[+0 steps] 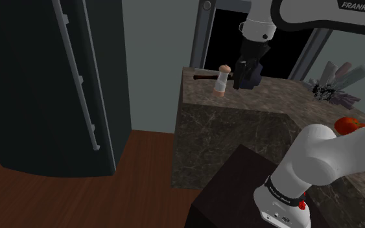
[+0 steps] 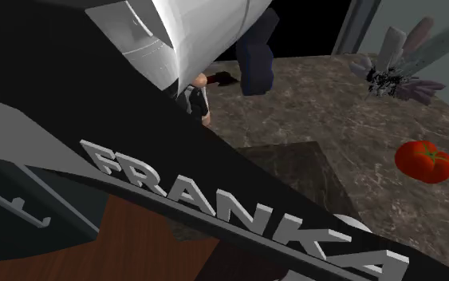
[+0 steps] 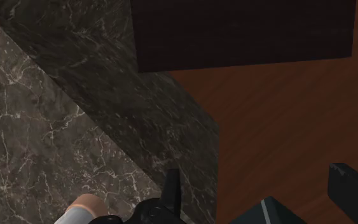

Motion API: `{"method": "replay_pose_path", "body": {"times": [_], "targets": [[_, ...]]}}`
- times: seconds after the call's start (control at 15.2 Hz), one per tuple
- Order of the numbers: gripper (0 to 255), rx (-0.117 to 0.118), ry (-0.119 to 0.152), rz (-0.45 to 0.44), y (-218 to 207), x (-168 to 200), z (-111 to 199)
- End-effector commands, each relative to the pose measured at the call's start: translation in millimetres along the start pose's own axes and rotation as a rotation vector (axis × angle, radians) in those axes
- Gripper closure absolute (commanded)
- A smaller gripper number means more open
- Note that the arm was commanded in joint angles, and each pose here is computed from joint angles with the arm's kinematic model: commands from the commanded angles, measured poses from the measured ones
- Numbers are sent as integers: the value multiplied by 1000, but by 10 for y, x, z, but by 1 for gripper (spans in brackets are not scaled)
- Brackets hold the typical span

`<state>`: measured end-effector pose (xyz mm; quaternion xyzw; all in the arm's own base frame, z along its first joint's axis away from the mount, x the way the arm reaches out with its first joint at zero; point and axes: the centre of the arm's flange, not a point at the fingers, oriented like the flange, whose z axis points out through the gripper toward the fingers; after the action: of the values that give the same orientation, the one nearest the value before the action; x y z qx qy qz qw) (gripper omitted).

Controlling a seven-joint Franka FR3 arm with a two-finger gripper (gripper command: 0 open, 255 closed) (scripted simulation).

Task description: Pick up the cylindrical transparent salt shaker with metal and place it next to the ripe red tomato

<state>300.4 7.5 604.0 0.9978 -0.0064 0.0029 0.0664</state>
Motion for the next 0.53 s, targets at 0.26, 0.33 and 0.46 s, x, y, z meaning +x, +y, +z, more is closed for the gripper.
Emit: {"method": "replay_pose_path", "body": {"times": [0.26,0.33,0.46], "targets": [[0,-3,4,-17,412,303,97],[0,-4,5,-21,515,380,121],[0,-5,7,-29,718,535,168]]}}
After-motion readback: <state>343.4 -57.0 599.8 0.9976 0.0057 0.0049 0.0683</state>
